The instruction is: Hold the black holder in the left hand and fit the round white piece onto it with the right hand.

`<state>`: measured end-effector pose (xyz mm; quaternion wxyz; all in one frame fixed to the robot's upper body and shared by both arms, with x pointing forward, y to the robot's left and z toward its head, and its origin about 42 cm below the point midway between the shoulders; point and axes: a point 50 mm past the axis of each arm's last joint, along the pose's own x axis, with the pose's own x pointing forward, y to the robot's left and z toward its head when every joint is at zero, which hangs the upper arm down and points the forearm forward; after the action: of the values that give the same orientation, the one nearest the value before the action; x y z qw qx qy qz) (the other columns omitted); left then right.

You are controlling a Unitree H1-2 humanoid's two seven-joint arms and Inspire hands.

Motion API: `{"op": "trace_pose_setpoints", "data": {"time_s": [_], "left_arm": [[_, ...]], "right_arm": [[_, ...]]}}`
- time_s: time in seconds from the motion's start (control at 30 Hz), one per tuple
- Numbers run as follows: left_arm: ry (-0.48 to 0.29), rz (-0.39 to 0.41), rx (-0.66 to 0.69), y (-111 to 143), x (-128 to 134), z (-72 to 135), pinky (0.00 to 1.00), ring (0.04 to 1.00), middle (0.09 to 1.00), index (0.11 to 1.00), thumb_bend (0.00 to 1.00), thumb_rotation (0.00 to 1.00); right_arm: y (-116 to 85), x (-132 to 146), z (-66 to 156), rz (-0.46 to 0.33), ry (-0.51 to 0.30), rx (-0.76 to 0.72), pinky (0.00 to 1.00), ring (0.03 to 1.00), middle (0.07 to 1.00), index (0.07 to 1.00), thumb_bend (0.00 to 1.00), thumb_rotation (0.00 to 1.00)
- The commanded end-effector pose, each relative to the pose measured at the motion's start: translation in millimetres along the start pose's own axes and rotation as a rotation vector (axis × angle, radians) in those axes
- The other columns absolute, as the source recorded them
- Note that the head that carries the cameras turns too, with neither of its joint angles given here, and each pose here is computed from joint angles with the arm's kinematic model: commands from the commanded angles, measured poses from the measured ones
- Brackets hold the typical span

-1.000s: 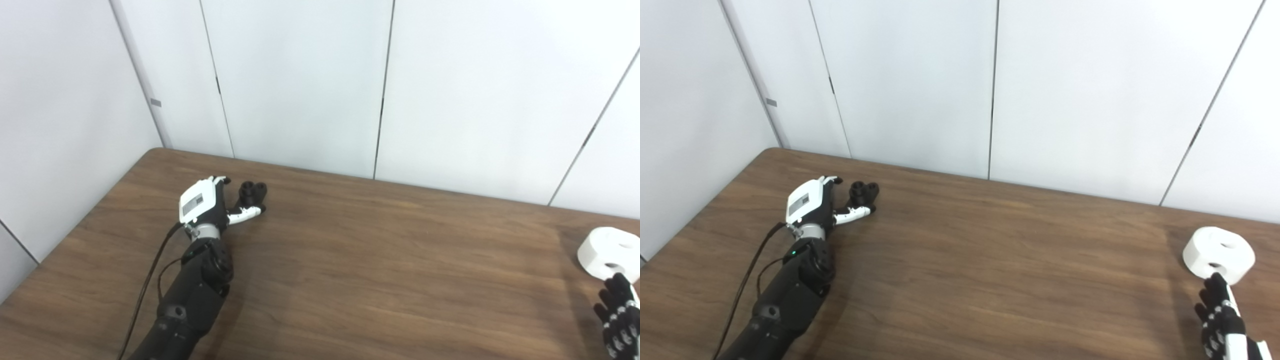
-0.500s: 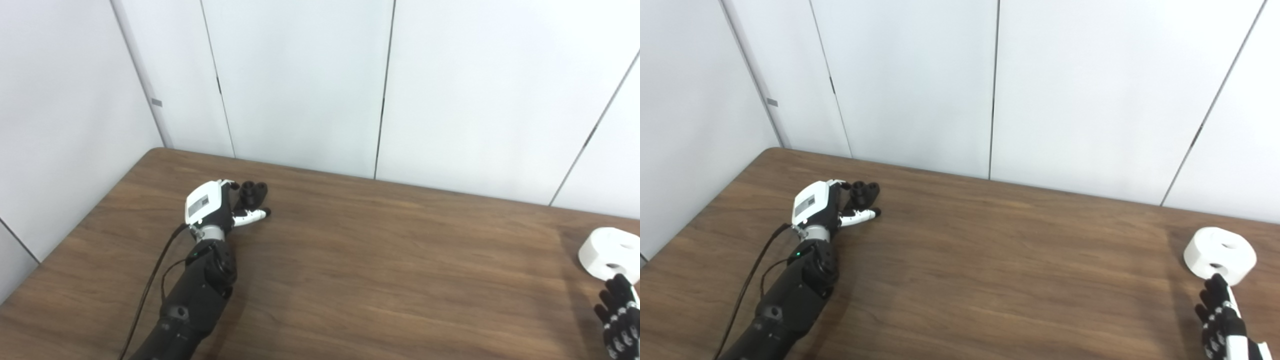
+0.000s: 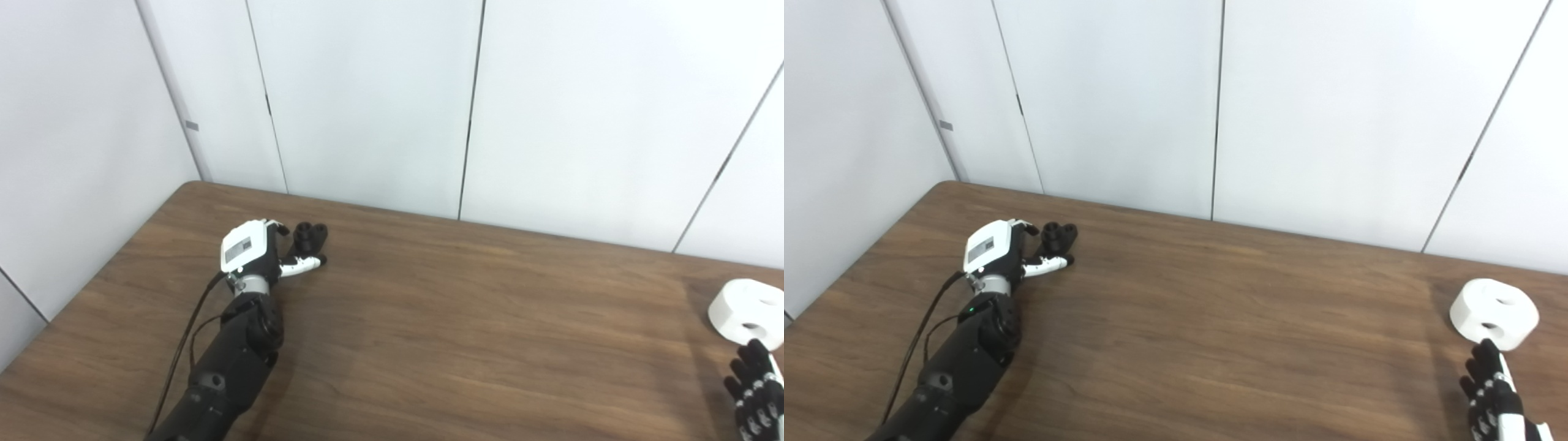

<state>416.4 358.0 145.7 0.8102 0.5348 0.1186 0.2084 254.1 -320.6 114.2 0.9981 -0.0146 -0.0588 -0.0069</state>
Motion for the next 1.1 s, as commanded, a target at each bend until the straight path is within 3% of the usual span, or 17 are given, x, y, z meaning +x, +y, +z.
{"op": "trace_pose_setpoints", "data": {"time_s": [0.0,0.8,0.93,0.97,1.07], "left_arm": [[-0.019,0.091,0.015,24.5,14.5,8.1,1.0,0.969,0.897,0.715,0.9,0.37],[-0.024,0.071,0.0,23.9,13.4,7.0,0.96,0.928,0.839,0.58,0.88,0.29],[-0.044,0.077,-0.088,23.5,11.5,6.2,0.94,0.905,0.817,0.535,0.87,0.19],[-0.046,0.077,-0.117,22.8,11.0,5.7,0.94,0.904,0.812,0.506,0.67,0.12],[-0.045,0.073,-0.163,20.9,10.6,4.0,0.91,0.905,0.803,0.484,0.54,0.07]], "right_arm": [[6.7,-21.6,-23.3,-0.018,0.088,0.04,1.0,1.0,1.0,1.0,0.63,1.0],[7.8,-22.6,-19.8,-0.014,0.101,0.034,1.0,1.0,1.0,1.0,0.68,1.0],[7.1,-23.4,-19.2,-0.013,0.098,0.039,1.0,1.0,1.0,1.0,0.67,1.0],[6.8,-23.7,-19.0,-0.013,0.096,0.038,1.0,1.0,1.0,1.0,0.66,1.0],[6.6,-23.8,-18.7,-0.013,0.09,0.039,1.0,1.0,1.0,1.0,0.64,1.0]]}}
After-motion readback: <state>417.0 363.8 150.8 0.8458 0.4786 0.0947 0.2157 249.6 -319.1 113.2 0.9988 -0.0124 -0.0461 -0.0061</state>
